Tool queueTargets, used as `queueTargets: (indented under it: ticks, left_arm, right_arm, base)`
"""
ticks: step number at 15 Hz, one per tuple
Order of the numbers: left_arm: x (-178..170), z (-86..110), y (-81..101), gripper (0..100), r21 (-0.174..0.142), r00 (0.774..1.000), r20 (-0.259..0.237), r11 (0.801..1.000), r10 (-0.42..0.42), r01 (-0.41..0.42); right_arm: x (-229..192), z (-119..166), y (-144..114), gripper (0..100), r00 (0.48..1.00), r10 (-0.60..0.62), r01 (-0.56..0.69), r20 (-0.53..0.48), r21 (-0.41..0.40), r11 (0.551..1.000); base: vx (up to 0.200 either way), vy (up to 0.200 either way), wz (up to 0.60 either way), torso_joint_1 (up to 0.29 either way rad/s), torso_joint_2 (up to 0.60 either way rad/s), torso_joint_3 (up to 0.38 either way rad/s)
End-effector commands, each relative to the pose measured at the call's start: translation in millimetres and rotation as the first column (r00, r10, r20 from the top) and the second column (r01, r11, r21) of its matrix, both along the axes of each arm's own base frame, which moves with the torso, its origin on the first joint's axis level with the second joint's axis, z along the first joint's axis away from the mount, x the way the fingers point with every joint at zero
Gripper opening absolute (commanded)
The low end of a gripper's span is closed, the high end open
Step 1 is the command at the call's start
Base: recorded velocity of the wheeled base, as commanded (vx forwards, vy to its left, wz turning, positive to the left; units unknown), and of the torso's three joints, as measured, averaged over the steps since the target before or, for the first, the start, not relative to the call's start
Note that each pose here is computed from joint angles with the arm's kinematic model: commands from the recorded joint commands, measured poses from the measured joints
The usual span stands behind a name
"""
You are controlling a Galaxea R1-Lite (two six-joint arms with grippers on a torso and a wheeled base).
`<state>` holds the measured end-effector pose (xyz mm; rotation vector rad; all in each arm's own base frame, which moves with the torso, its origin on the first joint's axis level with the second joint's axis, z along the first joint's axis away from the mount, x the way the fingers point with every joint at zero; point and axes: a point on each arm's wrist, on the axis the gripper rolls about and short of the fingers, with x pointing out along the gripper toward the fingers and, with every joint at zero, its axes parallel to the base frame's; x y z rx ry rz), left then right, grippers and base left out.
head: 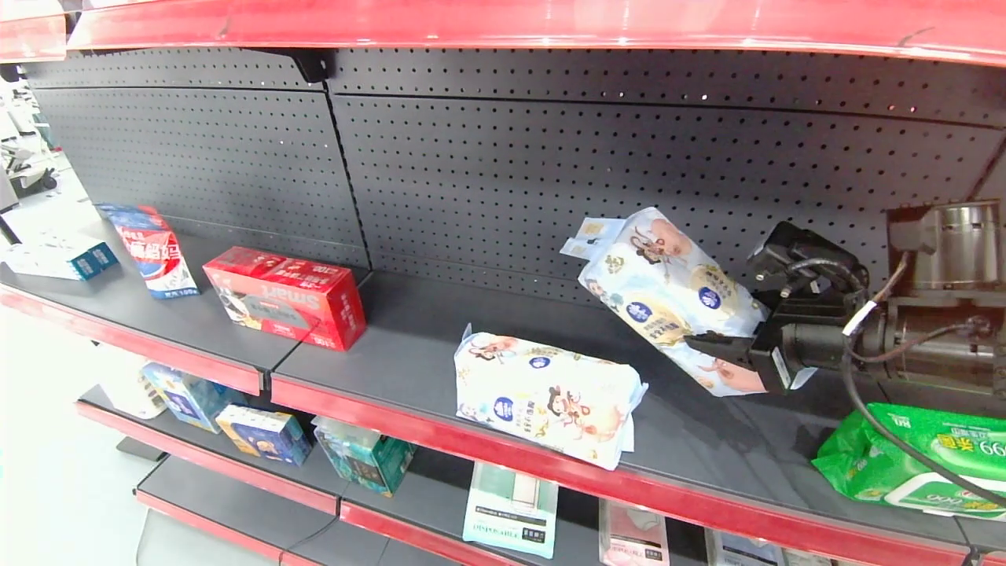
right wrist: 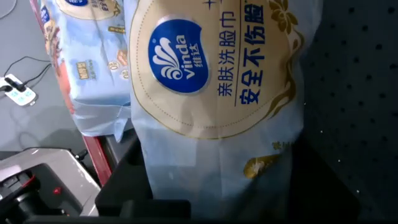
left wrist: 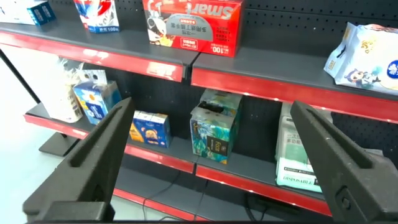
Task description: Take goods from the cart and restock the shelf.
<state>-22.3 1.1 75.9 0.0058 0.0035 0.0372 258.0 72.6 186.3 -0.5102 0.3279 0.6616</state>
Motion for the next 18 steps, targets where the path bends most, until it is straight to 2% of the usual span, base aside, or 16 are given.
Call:
queueTargets:
  ticks: [1, 7, 9, 18]
  left_arm:
    - [0, 0.1, 0.0, 100, -0.001, 1.0, -0.001, 1.0, 0.001, -0.001]
    - [0, 0.1, 0.0, 100, -0.001, 1.0, -0.001, 1.0, 0.0, 0.0]
    - [0, 0.1, 0.0, 100, 0.0, 1.0, -0.001, 1.0, 0.001, -0.001]
    - [0, 0.1, 0.0, 100, 0.0, 1.0, -0.001, 1.0, 0.001, -0.001]
  right_arm:
    - [14, -12, 0, 0, 0.999, 0.006, -0.007, -0.036, -0.012, 1.0]
    - [38, -20, 4, 0, 0.999, 0.034, -0.035, -0.043, -0.029, 0.999]
    - [54, -25, 3, 0, 0.997, 0.079, -0.079, -0.013, -0.078, 0.994]
    - [92, -41, 18, 0, 0.981, 0.193, -0.189, 0.017, -0.145, 0.971]
  base:
    - [0.0, 0.0, 0.0, 0.0, 0.0, 0.0]
    - [0.0, 0.0, 0.0, 0.0, 0.0, 0.0]
    - [0.0, 0.0, 0.0, 0.0, 0.0, 0.0]
    - [0.0, 0.0, 0.0, 0.0, 0.0, 0.0]
